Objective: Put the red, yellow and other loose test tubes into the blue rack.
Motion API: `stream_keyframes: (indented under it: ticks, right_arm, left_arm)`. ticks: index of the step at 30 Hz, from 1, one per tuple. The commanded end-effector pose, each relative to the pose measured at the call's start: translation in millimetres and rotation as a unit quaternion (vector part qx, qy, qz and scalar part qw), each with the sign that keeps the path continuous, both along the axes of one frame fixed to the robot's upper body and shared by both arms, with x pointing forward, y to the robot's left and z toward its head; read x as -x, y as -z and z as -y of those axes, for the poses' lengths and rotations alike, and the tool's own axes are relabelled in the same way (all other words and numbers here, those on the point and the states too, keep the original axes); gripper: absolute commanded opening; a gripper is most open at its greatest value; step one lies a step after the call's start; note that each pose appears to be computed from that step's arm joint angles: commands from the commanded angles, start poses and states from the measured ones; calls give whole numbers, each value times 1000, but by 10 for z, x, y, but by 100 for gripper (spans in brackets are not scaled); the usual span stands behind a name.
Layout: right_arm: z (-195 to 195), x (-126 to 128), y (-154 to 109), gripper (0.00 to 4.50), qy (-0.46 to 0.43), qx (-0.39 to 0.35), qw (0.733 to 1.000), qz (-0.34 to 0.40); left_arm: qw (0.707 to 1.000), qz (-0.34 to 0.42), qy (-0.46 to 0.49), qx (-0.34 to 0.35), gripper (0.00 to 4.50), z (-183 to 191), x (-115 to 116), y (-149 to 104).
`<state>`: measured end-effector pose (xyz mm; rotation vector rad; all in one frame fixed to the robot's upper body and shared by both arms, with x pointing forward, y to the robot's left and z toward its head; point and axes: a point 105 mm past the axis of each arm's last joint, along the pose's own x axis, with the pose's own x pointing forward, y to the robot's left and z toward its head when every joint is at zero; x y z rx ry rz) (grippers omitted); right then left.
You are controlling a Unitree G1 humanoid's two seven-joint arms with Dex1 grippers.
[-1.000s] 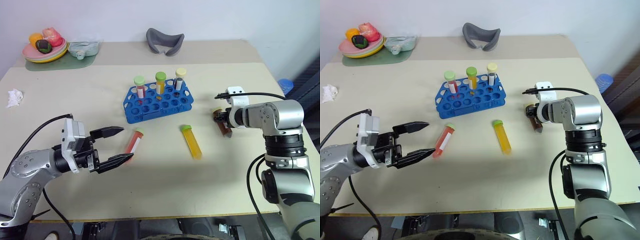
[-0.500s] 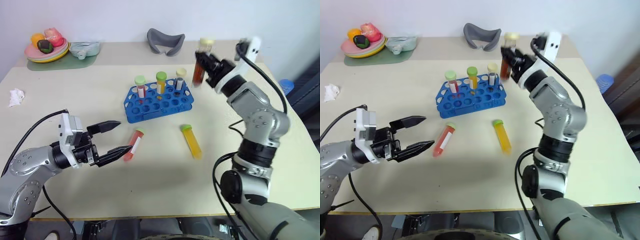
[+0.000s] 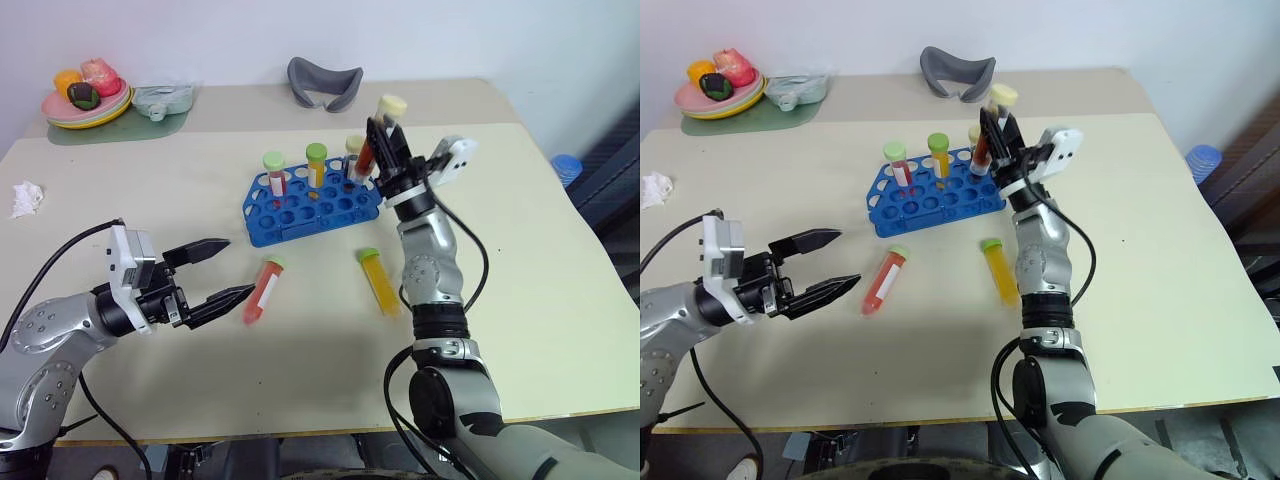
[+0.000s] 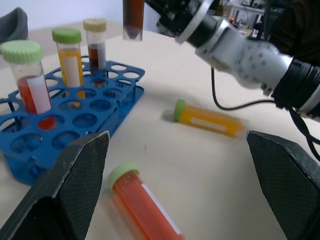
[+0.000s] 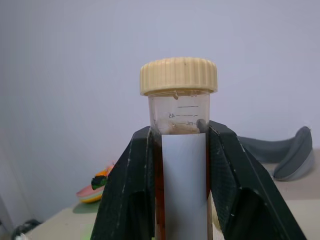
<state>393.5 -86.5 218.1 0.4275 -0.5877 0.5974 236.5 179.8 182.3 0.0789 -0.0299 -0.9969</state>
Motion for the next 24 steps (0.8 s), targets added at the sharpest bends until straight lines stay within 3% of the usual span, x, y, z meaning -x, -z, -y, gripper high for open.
stream_keyframes:
  ticks: [1, 7, 24]
  right_arm:
    - [-73, 3, 0, 84, 3, 20, 999, 40]
    - [-53, -74, 226, 84, 18, 47, 998, 28]
    - [47, -233, 406, 84, 79, 101, 992, 5]
  left_arm:
    - [1000, 28, -9, 1, 450, -21, 35, -112]
    - [999, 30, -20, 2, 450, -37, 53, -129]
    - [999, 32, -23, 3, 450, -10, 77, -149]
